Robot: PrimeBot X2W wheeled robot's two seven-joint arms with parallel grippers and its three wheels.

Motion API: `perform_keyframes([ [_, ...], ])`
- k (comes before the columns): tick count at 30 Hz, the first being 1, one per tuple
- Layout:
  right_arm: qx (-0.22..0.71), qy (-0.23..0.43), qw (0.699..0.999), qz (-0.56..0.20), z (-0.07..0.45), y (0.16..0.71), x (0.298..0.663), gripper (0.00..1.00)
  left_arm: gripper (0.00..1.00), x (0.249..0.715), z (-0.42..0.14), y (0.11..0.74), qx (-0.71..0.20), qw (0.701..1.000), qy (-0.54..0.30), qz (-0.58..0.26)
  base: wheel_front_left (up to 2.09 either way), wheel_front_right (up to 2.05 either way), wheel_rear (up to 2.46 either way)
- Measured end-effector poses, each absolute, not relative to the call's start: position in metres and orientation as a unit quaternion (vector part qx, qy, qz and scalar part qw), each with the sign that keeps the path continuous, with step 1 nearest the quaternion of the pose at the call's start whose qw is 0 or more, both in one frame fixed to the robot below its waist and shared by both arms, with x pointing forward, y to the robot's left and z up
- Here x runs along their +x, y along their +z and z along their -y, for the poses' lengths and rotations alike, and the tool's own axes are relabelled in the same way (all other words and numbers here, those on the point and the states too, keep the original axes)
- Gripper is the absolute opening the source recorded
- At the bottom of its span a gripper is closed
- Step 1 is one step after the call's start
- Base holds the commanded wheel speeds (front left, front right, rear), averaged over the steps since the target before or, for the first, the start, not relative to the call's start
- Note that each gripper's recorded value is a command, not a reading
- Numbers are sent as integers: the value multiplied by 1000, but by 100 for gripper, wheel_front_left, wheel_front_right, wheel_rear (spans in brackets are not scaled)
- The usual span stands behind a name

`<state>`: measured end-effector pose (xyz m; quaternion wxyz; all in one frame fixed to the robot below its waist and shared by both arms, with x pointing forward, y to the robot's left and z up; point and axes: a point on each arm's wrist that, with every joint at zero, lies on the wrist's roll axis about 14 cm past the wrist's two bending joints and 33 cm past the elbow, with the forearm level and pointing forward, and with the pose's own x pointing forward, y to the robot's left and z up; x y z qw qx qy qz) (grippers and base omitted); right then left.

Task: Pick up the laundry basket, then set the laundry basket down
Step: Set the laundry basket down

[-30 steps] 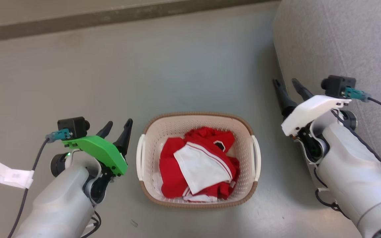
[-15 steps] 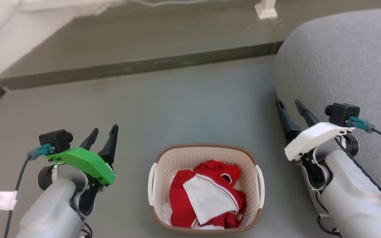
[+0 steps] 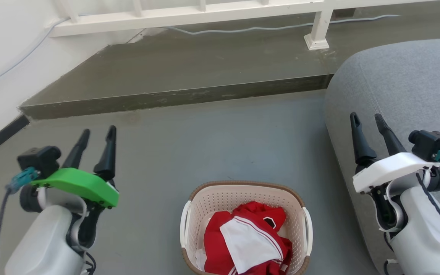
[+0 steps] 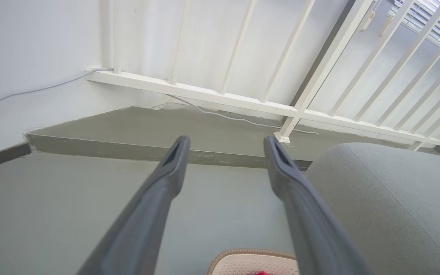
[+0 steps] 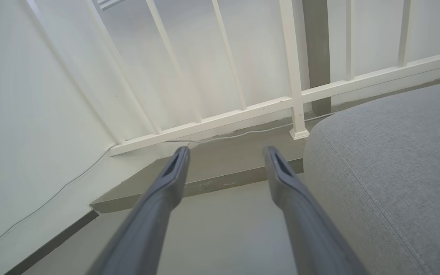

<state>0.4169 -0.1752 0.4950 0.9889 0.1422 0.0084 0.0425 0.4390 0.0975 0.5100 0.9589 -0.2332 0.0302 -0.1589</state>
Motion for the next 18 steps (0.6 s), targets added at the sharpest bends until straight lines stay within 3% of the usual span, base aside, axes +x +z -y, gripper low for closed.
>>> perform_keyframes([
  [6,137,47,989,15,167,507,411,100,100,431,-116,523,-225,965,-135,7,0,0,0],
  [18,131,42,990,14,164,500,393,100,100,404,-104,510,-228,965,-132,4,0,0,0],
])
